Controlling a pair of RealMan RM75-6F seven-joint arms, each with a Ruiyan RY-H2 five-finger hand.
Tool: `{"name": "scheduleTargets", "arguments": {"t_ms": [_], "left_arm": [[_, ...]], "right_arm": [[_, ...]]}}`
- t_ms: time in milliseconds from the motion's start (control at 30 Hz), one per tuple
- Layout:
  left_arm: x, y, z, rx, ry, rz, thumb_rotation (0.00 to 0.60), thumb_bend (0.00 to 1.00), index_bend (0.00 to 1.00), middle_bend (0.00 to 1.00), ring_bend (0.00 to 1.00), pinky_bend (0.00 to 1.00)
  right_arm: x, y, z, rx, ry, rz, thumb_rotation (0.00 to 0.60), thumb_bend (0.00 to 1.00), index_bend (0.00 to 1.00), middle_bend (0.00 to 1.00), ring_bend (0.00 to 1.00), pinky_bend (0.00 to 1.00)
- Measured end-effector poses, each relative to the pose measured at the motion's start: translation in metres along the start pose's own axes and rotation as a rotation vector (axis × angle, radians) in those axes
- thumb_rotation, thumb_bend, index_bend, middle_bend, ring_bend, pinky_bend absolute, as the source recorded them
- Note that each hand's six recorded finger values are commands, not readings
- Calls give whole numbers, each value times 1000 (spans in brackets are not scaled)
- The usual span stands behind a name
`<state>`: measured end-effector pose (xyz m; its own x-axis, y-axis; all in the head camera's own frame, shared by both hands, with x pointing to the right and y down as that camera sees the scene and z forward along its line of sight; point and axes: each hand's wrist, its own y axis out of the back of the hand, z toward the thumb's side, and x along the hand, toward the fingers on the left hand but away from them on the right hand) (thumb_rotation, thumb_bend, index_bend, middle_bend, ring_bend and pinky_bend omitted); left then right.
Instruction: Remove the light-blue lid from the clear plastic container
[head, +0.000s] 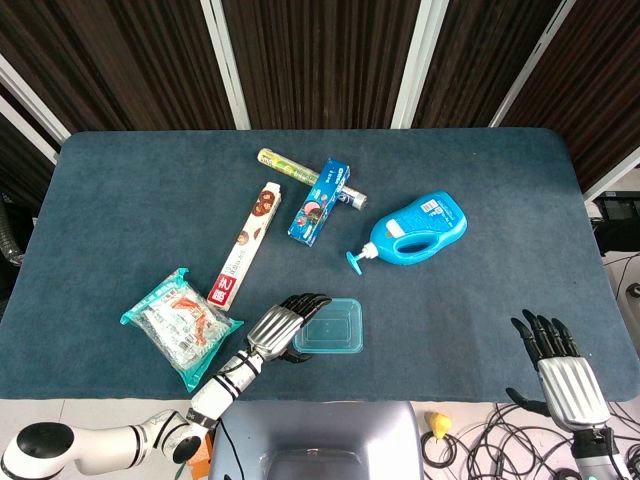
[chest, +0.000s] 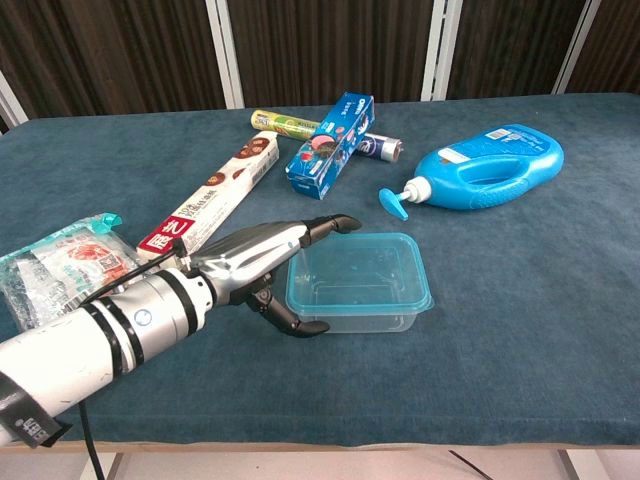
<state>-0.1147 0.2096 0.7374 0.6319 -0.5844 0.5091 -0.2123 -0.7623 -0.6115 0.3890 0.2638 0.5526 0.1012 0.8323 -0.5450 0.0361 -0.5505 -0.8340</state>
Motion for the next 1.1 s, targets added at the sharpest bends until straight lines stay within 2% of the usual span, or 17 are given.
{"name": "scheduleTargets", "arguments": {"t_ms": [167, 333, 467, 600, 700, 900, 1100], "left_arm": [[-1, -4, 5, 17, -13, 1, 600, 250, 134, 206, 176, 213], [1, -4, 4, 38, -14, 6, 600, 253, 149, 221, 190, 219], [0, -4, 4, 35, -13, 5, 600, 258, 153, 227, 193, 223], [-1, -4, 3, 43, -13, 2, 600, 257, 154, 228, 195, 224], [-1, -5, 2, 44, -9, -1, 600, 256, 154, 228, 195, 224], [-3, -5, -1, 46, -8, -1, 600, 257, 155, 229, 197, 225], [-5, -4, -1, 44, -8, 0, 600, 258, 159, 231, 198, 227]], "right_arm": [[-5, -1, 10, -7, 32, -12, 600, 28, 0, 0, 0, 0], [-24, -6, 40, 5, 152, -41, 600, 52, 28, 0, 0, 0], [-53, -21, 79, 38, 295, -39, 600, 98, 201, 0, 0, 0], [-84, -47, 126, 69, 441, -11, 600, 147, 346, 0, 0, 0], [-102, -64, 154, 86, 514, -9, 600, 187, 437, 0, 0, 0], [-121, -83, 187, 71, 585, -27, 600, 198, 484, 6, 0, 0], [-122, -87, 201, 42, 611, -38, 600, 199, 492, 12, 0, 0]]}}
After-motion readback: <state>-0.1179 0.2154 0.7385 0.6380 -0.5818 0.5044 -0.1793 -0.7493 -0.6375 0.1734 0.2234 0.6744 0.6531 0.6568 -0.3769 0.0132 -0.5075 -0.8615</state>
